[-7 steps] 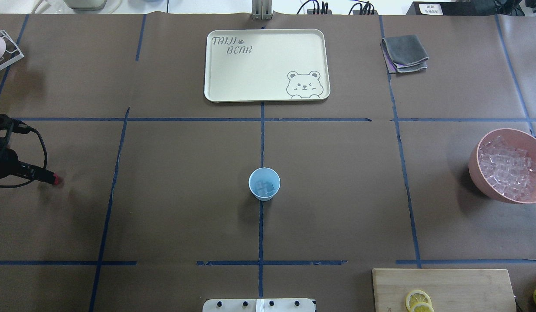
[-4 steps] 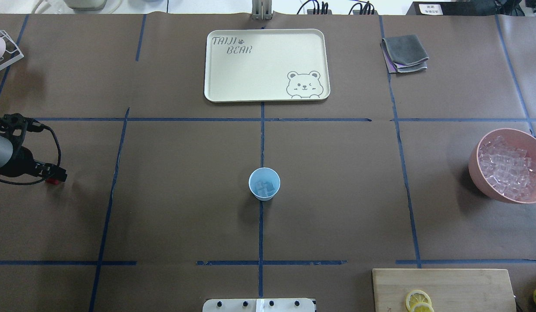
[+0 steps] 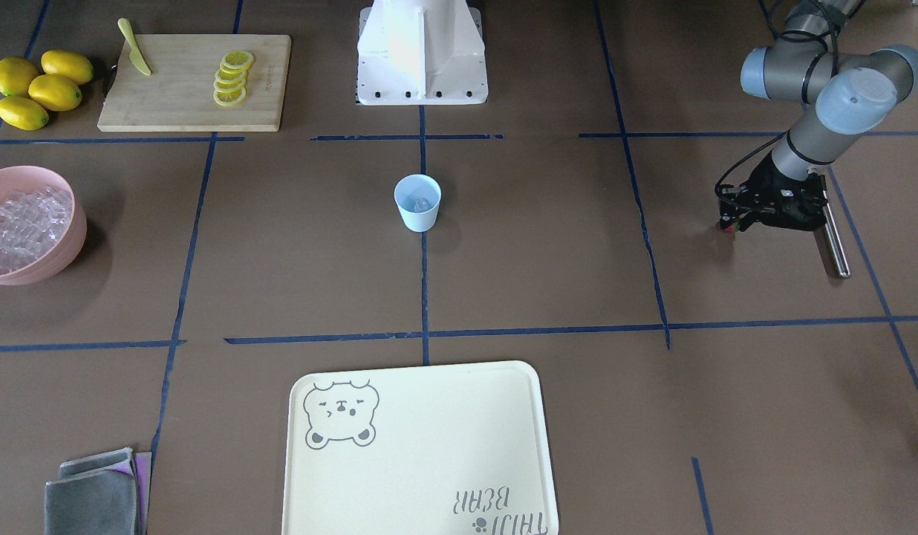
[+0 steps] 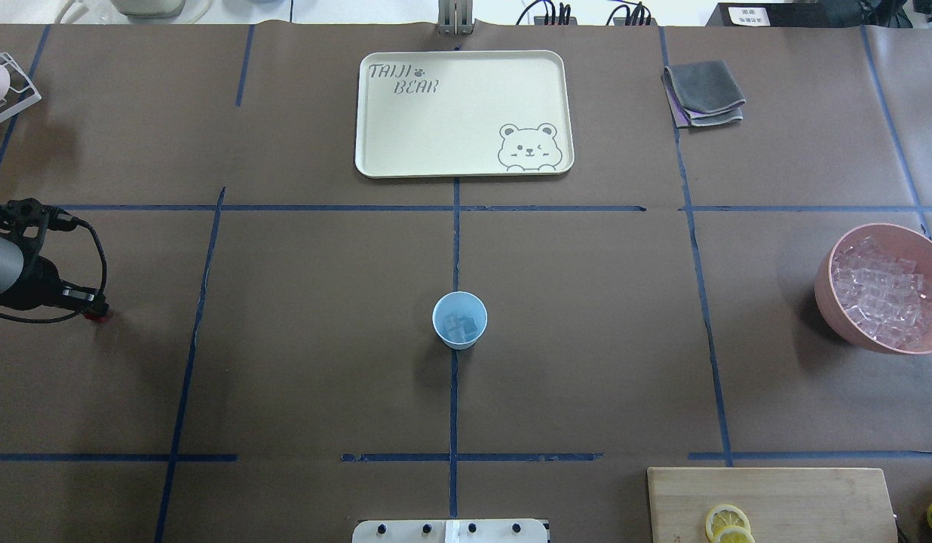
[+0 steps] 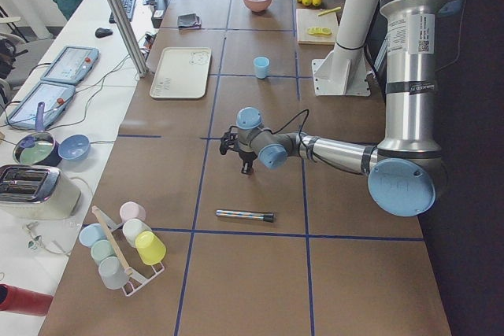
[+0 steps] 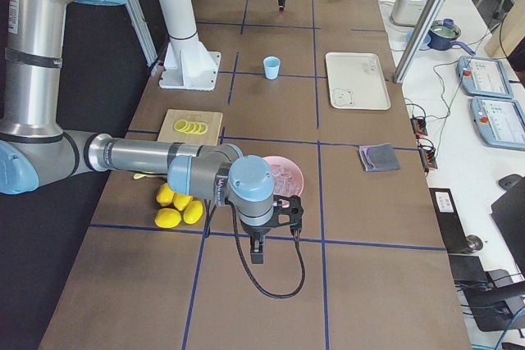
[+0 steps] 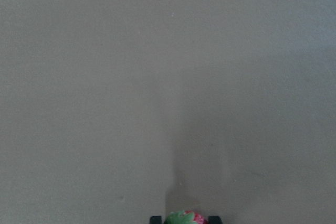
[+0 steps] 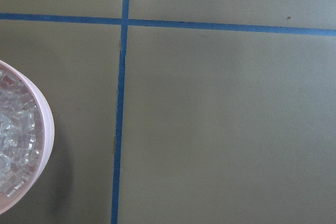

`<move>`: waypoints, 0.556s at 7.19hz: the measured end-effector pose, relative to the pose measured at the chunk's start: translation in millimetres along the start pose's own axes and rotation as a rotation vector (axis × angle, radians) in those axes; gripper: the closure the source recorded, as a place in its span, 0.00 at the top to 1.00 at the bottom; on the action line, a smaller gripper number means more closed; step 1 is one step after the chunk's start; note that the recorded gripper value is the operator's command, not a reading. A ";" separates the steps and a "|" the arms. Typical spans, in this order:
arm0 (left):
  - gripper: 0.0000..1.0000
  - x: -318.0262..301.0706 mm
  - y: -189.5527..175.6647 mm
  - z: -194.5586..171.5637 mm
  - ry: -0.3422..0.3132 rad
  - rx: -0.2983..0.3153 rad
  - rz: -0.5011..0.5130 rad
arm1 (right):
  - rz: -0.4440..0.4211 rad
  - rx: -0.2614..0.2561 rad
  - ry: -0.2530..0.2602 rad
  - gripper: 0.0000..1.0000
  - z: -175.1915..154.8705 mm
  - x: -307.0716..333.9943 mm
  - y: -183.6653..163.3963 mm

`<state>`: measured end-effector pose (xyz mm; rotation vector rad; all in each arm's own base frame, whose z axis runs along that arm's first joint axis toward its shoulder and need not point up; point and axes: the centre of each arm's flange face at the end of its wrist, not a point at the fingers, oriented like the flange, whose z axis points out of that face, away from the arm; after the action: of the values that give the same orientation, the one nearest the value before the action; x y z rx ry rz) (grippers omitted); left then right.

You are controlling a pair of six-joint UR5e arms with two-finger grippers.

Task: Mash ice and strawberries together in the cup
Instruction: 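Close the left gripper on the red strawberry and lift it, then carry the strawberry with the left gripper over the light-blue cup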

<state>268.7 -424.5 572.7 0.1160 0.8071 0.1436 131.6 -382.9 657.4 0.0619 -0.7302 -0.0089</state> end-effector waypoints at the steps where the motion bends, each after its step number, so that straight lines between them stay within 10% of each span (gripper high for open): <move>1: 0.04 8.0 -1.5 -11.0 0.012 0.016 0.009 | 0.002 0.001 0.000 0.99 -0.4 -0.3 -0.4; 4: 0.00 74.6 -31.9 -65.4 0.050 0.066 0.038 | 0.007 0.002 0.000 0.99 -0.7 -0.5 -0.7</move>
<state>274.8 -439.9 469.8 0.1904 0.8603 0.1563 131.7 -383.6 656.5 0.0610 -0.7307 -0.0020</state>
